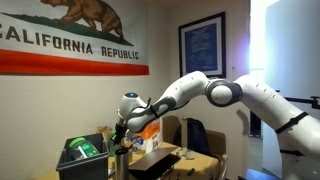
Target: Put the black pen in the silver cup
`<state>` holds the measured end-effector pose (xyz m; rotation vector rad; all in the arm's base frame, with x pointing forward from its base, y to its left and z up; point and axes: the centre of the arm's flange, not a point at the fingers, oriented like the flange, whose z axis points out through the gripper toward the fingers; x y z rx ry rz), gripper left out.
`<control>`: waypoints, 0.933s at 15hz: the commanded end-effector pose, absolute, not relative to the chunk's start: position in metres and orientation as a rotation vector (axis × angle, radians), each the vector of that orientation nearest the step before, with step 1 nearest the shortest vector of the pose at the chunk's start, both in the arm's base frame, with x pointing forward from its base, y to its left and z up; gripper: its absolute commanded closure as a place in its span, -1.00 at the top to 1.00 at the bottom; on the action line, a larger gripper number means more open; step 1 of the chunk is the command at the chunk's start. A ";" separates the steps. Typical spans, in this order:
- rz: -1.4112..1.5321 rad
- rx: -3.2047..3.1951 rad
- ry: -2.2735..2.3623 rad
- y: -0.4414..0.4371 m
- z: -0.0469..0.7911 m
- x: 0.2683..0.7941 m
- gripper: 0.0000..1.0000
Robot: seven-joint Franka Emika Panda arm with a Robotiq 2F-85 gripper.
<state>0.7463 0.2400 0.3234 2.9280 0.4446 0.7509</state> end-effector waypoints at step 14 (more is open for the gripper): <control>0.800 2.845 0.275 0.246 0.343 0.675 0.44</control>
